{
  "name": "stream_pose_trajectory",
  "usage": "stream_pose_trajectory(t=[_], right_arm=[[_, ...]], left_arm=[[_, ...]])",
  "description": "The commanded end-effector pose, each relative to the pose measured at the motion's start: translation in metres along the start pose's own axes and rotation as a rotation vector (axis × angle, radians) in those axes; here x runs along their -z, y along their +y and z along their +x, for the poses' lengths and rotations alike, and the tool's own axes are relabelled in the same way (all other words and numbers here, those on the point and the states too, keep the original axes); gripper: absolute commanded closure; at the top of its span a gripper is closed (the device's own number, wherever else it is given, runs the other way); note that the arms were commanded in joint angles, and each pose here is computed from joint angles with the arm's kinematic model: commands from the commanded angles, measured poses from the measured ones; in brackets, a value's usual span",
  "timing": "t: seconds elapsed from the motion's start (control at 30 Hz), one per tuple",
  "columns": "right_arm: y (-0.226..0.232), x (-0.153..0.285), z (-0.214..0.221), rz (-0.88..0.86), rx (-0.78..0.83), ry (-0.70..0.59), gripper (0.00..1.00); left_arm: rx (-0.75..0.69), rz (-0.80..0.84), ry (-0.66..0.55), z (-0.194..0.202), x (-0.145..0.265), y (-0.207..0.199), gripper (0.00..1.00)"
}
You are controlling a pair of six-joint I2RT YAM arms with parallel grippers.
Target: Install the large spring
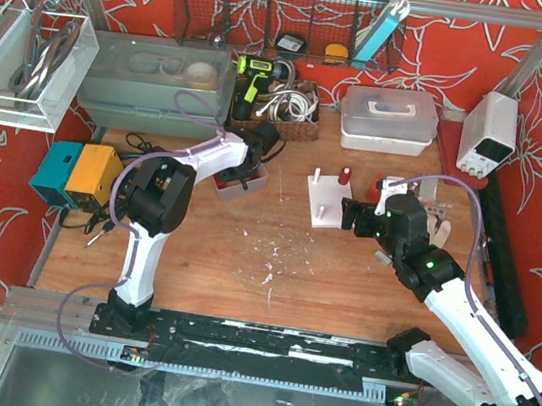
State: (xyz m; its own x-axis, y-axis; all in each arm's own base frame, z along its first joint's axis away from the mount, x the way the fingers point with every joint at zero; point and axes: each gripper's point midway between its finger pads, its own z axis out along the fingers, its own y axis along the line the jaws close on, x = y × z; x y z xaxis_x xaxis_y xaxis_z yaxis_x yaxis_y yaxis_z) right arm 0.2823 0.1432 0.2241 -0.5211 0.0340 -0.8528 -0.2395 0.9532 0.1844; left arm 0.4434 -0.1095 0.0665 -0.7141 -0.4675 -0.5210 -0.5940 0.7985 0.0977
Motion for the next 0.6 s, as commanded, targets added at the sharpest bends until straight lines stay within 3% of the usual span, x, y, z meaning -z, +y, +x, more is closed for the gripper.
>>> stream_pose_trajectory(t=[0.0,0.57], right_arm=[[-0.004,0.001,0.003,0.020,0.016,-0.001,0.01],[-0.005,0.000,0.004,0.027,0.019,0.001,0.01]], left_arm=[[0.041,-0.073,-0.026,-0.010,-0.006,0.014,0.59],[0.072,-0.126,0.051,0.013,-0.030,0.019,0.55]])
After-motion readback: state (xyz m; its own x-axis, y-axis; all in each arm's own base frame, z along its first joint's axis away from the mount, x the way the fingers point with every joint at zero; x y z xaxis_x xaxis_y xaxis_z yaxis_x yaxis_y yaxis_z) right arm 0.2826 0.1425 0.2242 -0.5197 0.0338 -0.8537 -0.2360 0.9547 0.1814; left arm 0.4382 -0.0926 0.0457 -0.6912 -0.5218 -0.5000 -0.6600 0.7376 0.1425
